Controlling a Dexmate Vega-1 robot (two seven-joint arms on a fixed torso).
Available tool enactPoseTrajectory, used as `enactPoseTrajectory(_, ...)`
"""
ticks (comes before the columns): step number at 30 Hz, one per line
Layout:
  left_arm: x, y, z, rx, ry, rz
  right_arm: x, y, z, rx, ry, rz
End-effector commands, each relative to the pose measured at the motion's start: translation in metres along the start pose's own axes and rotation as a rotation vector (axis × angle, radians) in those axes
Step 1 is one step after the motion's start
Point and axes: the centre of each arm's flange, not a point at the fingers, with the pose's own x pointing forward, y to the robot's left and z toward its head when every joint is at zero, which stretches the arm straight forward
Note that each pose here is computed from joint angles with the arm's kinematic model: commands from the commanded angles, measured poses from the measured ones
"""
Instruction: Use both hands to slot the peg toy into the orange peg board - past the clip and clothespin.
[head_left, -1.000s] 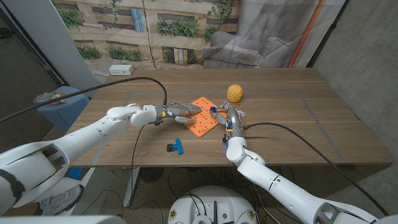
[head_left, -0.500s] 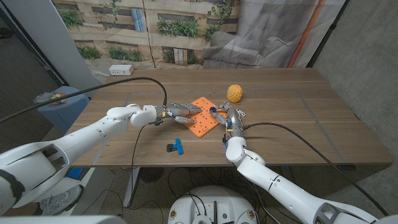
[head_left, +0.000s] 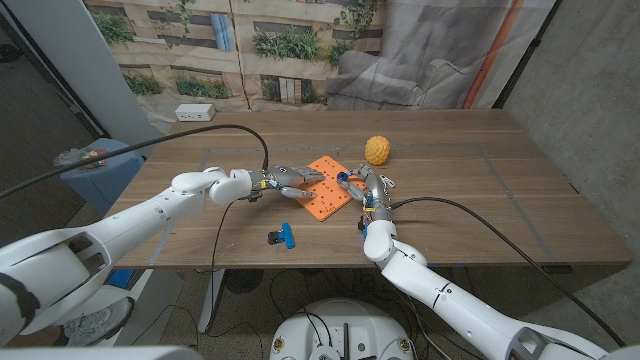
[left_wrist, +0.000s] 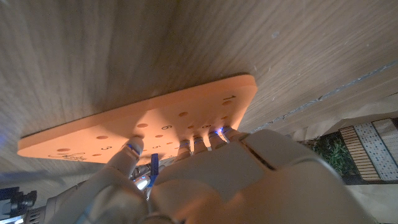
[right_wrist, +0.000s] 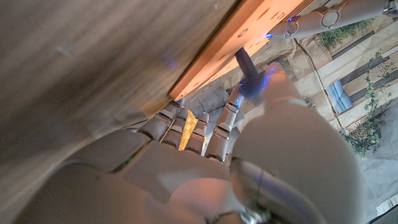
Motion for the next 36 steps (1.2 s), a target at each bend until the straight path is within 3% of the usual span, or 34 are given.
enactPoseTrajectory(1, 0.0001, 0.0005, 0.0012, -0.001, 0.000, 0.001, -0.0009, 0.0004, 0.0001, 0.003, 0.001, 0.002)
enactPoseTrajectory(21, -0.0014, -0.0020, 0.0013, -0.007, 0.005, -0.001, 0.0007, 0.0038, -0.0053, -0.007, 0.067, 0.018)
enactPoseTrajectory(36, -0.0008, -0.0014, 0.0001, -0.008, 0.005, -0.005, 0.0022, 0.0044, -0.0007, -0.053, 0.055, 0.030)
